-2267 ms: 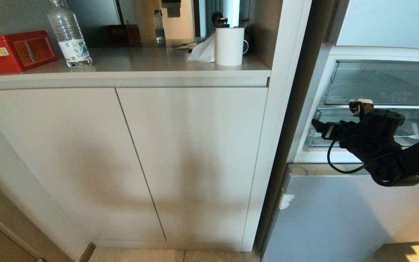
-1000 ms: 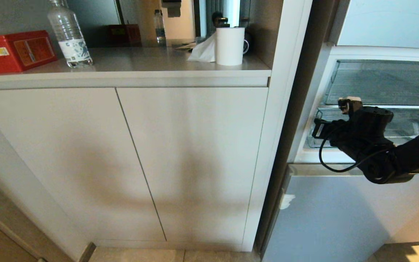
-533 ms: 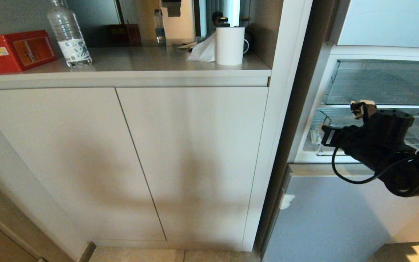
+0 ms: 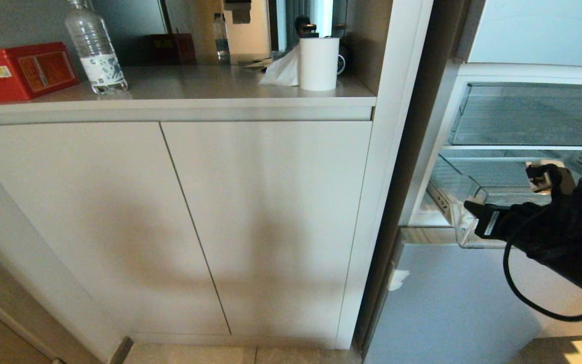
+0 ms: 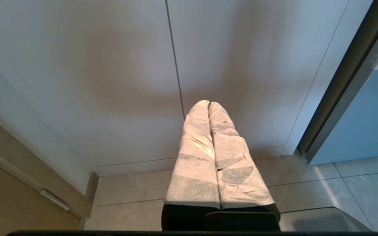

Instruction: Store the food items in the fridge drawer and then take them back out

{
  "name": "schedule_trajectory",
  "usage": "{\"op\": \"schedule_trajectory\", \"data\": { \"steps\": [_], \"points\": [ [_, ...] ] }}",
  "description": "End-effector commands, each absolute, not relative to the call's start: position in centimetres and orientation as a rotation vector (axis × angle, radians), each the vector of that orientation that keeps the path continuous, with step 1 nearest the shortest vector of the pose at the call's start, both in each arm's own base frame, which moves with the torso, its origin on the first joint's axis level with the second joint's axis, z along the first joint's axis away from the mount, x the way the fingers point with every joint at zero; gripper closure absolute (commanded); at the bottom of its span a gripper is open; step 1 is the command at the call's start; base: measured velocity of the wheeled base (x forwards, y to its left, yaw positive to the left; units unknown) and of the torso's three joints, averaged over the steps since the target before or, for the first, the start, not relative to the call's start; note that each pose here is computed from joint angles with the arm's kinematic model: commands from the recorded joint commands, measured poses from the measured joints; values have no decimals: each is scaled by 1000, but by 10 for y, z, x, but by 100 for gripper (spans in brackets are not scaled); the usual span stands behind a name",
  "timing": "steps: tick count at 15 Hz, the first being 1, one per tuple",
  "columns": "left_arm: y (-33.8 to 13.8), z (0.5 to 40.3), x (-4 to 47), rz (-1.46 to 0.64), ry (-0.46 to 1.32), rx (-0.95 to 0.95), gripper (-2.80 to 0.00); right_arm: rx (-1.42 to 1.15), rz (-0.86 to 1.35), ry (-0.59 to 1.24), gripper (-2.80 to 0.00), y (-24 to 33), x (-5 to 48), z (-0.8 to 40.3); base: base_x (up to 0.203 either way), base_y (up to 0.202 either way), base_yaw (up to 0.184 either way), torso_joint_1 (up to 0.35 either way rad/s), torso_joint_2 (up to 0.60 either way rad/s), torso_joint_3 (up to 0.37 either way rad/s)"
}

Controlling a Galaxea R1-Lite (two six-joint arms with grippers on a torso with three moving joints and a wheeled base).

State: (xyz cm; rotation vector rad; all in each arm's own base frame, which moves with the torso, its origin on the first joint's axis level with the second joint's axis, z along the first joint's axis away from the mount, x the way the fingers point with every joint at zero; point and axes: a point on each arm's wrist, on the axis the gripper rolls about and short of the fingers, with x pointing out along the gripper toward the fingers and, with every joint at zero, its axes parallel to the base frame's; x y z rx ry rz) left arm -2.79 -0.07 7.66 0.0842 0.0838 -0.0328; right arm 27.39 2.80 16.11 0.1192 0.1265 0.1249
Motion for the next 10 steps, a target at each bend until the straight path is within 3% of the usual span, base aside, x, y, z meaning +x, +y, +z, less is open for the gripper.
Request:
{"op": "schedule_trajectory", "data": {
  "steps": [1, 10],
  "points": [
    [-1, 76, -28, -33, 85, 85, 0, 119, 125, 97, -280, 26, 246, 169, 0, 0, 0, 0, 0, 0],
    [-1, 77, -28, -33, 83, 85, 0, 126, 105, 64, -280, 13, 125, 174, 0, 0, 0, 0, 0, 0]
  ]
}}
